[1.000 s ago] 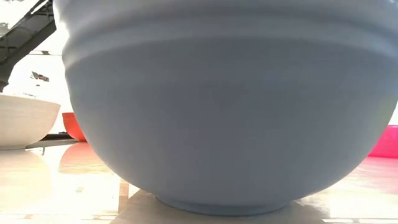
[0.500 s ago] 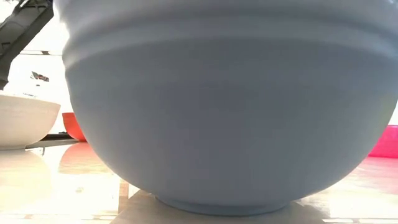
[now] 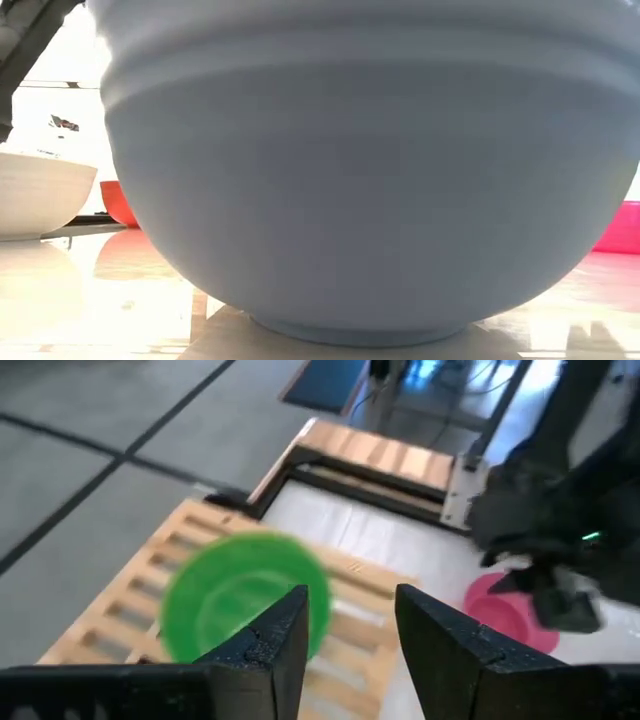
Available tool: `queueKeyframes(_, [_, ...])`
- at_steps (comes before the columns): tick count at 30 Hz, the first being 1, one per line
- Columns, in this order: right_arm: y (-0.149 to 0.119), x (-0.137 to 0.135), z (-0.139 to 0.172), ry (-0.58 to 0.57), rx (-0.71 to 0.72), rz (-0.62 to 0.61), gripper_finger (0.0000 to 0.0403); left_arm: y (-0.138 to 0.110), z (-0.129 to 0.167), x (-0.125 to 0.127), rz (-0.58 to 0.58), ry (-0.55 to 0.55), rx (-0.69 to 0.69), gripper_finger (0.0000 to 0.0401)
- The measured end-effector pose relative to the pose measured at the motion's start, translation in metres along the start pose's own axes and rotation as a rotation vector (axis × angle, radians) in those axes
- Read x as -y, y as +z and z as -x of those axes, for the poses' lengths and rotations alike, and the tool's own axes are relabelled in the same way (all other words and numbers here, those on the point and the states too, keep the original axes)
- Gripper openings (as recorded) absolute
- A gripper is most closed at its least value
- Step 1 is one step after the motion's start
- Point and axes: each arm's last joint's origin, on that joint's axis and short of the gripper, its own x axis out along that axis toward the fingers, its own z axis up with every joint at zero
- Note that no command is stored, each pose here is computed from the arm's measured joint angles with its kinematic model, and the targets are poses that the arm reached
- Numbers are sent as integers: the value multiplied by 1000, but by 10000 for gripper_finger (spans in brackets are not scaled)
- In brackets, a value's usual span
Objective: Place and stack bowls onto a shelf
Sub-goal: Stack the small red transparent bowl on top of the small green transparent bowl on the shelf
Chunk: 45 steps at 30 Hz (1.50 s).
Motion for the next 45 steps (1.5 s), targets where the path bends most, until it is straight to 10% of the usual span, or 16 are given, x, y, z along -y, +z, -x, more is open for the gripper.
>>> queueKeyframes(16, [-11,12,-51,18,-75,99,182,19,54,1,-24,-13,90,125])
queueKeyframes(29, [-20,14,-69,74,-134,27,24,54,101,-8,62,-167,338,125])
queueKeyframes(39, [5,-22,17,228,-3,150,24,55,160,-24,-32,-13,377,104])
queueKeyframes(45, [30,-19,90,244,165,214,24,-28,80,-17,35,-16,75,94])
